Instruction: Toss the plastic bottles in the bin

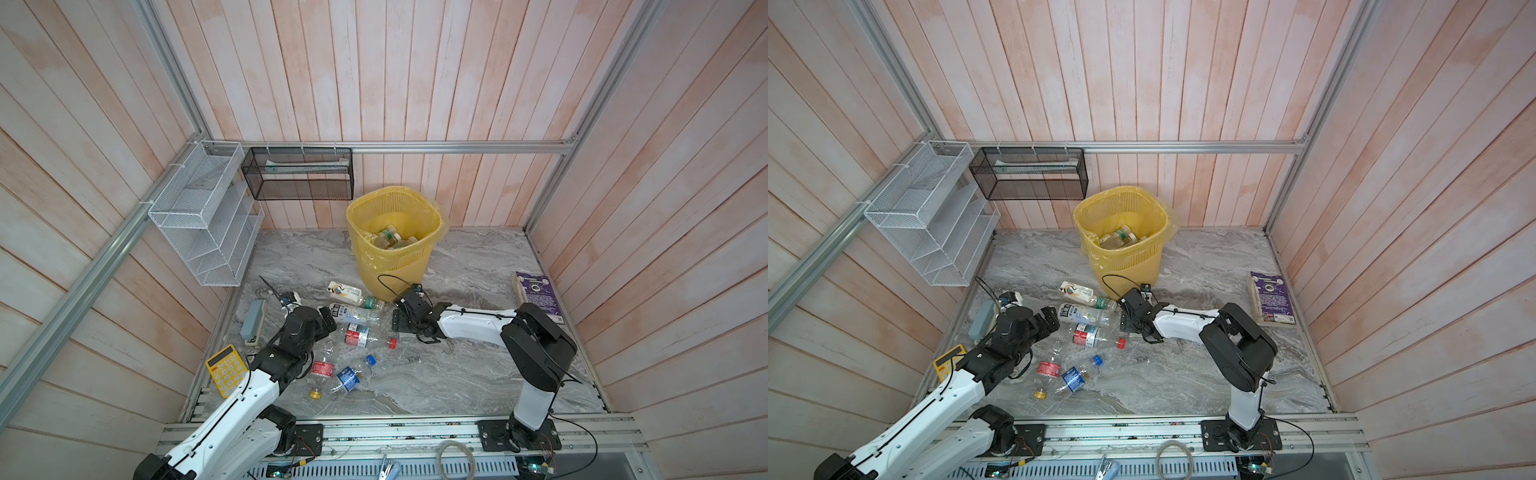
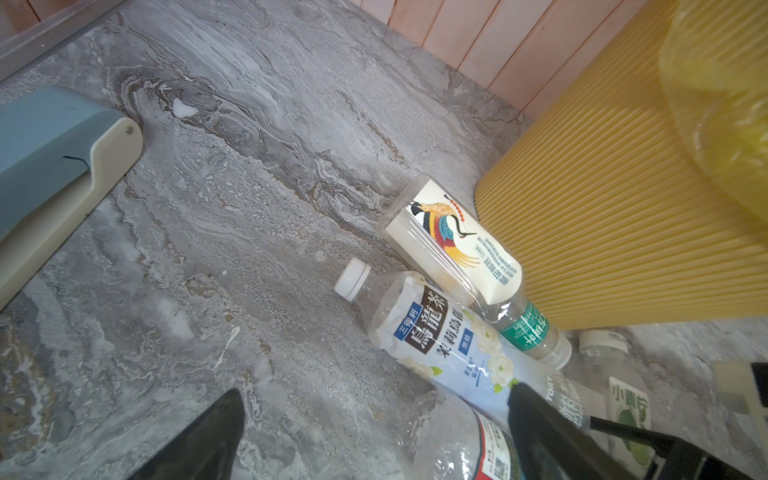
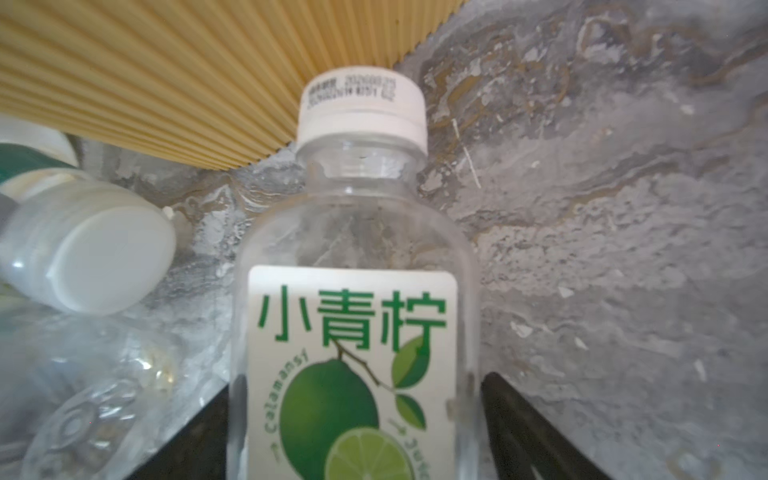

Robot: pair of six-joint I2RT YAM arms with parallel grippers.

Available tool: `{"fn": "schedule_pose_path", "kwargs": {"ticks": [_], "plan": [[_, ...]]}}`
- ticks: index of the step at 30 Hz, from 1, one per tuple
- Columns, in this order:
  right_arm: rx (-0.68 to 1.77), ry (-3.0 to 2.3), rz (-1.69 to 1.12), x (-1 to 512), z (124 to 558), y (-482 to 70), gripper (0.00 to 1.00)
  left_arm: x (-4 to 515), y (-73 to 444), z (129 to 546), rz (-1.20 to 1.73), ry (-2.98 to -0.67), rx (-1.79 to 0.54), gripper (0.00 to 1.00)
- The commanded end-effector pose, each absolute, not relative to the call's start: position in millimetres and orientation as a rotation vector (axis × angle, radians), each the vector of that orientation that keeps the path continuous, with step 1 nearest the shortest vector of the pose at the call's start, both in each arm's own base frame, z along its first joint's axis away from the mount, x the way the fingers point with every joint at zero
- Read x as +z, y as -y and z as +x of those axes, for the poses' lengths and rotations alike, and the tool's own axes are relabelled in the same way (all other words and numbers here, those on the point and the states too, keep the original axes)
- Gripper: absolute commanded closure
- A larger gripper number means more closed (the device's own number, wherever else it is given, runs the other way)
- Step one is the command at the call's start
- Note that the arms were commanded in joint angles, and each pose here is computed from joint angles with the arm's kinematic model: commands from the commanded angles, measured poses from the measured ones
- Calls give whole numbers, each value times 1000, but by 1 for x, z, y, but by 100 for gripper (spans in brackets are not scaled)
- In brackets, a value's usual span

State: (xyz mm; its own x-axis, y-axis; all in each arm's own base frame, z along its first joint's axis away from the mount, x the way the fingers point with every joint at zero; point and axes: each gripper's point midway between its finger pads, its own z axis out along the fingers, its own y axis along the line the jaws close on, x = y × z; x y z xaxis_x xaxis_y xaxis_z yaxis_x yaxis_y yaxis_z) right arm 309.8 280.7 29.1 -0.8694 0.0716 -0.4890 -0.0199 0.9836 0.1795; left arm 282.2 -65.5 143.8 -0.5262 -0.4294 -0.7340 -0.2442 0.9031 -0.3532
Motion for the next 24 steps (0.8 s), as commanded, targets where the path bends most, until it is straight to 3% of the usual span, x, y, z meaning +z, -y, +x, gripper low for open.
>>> {"fn": "schedule_pose_path", "kwargs": {"ticks": [1,7,12,18,24], "plan": [[120,-2622,37,23,305,-257,25,145,61,279,-472,-2144,-226,0],[102,-2573,62,37,304,-234,37,143,63,280,-473,-2147,-240,0],[151,-2437,96,81,311,-220,39,141,64,280,-484,-2144,-253,0],[336,-2035,154,217,311,-191,39,145,60,279,-494,-2118,-247,0],[474,-1573,185,371,280,-144,40,154,69,284,-451,-2093,-302,0]]}}
